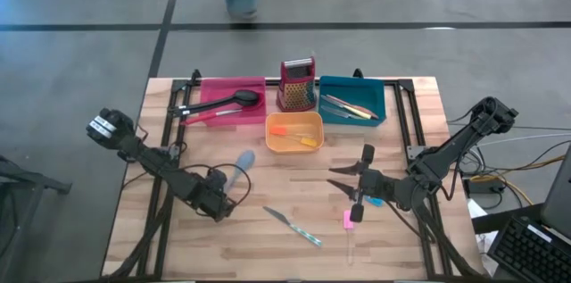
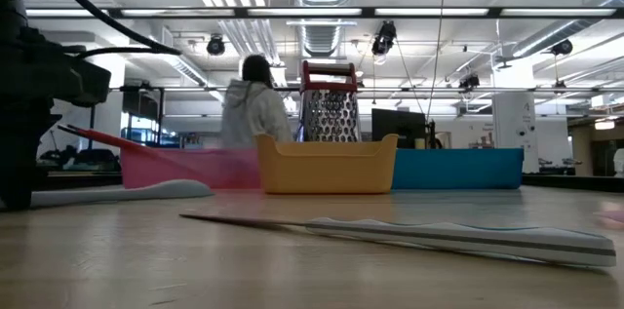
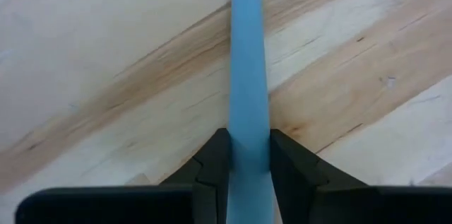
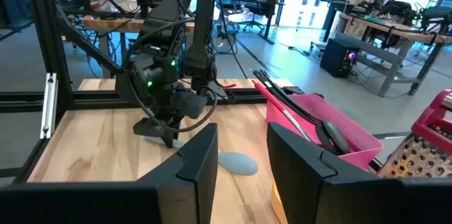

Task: Pick & Place Kitchen Items
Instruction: Put the light blue serving spoon into the red bin

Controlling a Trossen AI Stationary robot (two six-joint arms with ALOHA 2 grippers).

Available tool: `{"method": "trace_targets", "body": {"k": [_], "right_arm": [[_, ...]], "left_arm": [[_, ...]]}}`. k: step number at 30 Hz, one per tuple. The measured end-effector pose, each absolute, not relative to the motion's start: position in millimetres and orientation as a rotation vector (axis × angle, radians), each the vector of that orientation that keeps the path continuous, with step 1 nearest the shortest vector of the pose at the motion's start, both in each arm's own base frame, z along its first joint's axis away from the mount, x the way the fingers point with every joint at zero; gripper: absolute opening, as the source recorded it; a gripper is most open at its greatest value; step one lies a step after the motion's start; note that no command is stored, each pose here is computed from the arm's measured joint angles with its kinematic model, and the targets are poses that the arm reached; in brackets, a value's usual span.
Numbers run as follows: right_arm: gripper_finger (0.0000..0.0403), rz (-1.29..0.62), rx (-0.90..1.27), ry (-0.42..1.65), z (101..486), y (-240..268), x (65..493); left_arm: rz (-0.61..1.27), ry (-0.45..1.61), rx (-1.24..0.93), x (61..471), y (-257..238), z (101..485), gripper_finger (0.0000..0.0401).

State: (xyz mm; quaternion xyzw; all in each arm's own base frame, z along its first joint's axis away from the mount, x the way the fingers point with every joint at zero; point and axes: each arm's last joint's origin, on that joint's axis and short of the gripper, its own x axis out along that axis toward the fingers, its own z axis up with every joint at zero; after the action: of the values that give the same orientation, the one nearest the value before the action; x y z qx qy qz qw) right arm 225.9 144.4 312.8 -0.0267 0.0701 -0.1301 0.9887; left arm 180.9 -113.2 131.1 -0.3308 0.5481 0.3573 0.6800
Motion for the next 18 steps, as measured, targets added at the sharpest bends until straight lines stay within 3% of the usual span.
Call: {"method": "trace_targets", "body": {"k": [18], "right_arm": [[0.0052,-0.262,-0.056,0.141,312.8,144.3,226.0]], "left_arm": [[0.713,0.979,-0.643,157.7,-90.5,188.4,0.0078]]}}
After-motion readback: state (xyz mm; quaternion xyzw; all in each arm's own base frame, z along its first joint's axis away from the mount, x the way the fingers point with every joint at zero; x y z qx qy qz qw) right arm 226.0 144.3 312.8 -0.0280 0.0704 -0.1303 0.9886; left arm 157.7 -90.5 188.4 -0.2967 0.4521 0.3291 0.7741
